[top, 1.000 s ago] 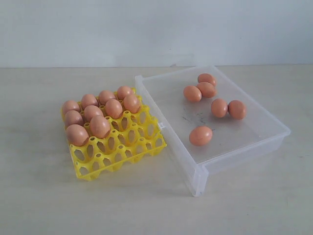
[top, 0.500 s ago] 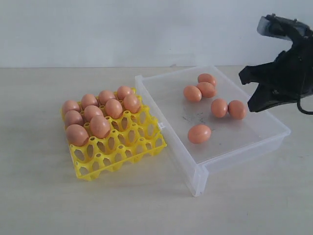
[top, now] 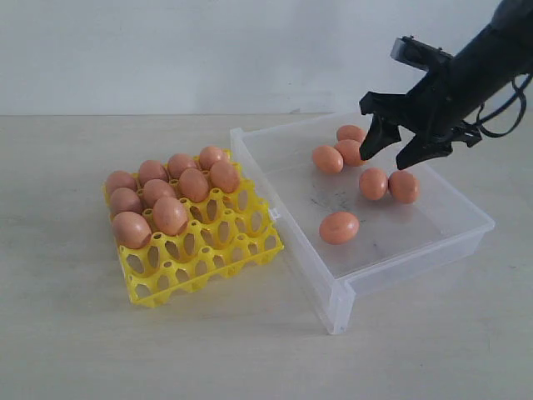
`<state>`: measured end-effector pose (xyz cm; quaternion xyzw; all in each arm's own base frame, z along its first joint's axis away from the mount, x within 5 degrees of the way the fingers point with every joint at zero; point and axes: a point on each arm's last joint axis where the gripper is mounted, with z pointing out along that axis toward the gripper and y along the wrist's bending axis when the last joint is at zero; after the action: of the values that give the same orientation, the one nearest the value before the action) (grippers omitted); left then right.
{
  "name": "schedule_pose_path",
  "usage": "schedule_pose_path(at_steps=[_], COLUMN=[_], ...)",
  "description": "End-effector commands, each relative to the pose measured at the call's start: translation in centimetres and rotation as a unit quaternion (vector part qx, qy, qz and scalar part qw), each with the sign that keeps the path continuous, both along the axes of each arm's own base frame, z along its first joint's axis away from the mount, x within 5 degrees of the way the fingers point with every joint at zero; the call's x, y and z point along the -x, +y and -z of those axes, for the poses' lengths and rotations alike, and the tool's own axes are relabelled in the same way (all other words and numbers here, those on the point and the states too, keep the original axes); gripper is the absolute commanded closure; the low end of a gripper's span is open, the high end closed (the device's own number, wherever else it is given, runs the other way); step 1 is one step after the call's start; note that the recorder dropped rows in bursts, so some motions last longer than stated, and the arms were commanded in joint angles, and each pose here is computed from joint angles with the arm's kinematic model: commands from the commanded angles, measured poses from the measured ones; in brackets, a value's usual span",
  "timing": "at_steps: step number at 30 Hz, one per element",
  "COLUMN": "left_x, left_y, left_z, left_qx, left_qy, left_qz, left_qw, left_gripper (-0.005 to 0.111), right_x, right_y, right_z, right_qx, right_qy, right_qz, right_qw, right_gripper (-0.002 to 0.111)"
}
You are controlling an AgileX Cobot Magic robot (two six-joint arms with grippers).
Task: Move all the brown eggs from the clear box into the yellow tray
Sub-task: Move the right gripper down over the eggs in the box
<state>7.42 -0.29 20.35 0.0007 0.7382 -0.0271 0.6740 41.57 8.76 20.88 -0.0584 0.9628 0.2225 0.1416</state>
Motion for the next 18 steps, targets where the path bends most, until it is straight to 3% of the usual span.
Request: schedule_pose_path(at_steps=[1,12,18], left_x=[0.0,0.0,0.0], left_y=[0.0,0.0,0.0], left_z=[0.1,0.1,0.1], left_qx=[0.000,0.000,0.000], left_qy=[-0.002,-0.002,-0.002], left_qz=[0.001,0.001,0.001], left_qw=[1.000,1.000,1.000], left_gripper=[0.103,0.103,0.103], right_x=[-1.7,-3.2,-3.9], right_y=[0.3,1.6,2.7], right_z=[-0.2,3.3,3.9], right_qx=[0.092,0.100,0.103], right_qy=[0.001,0.071,0.048], right_qz=[0.021,0.029,0.023], right_qw=[0.996,0.992,0.993], right_gripper=[0.054,0.054,0.054])
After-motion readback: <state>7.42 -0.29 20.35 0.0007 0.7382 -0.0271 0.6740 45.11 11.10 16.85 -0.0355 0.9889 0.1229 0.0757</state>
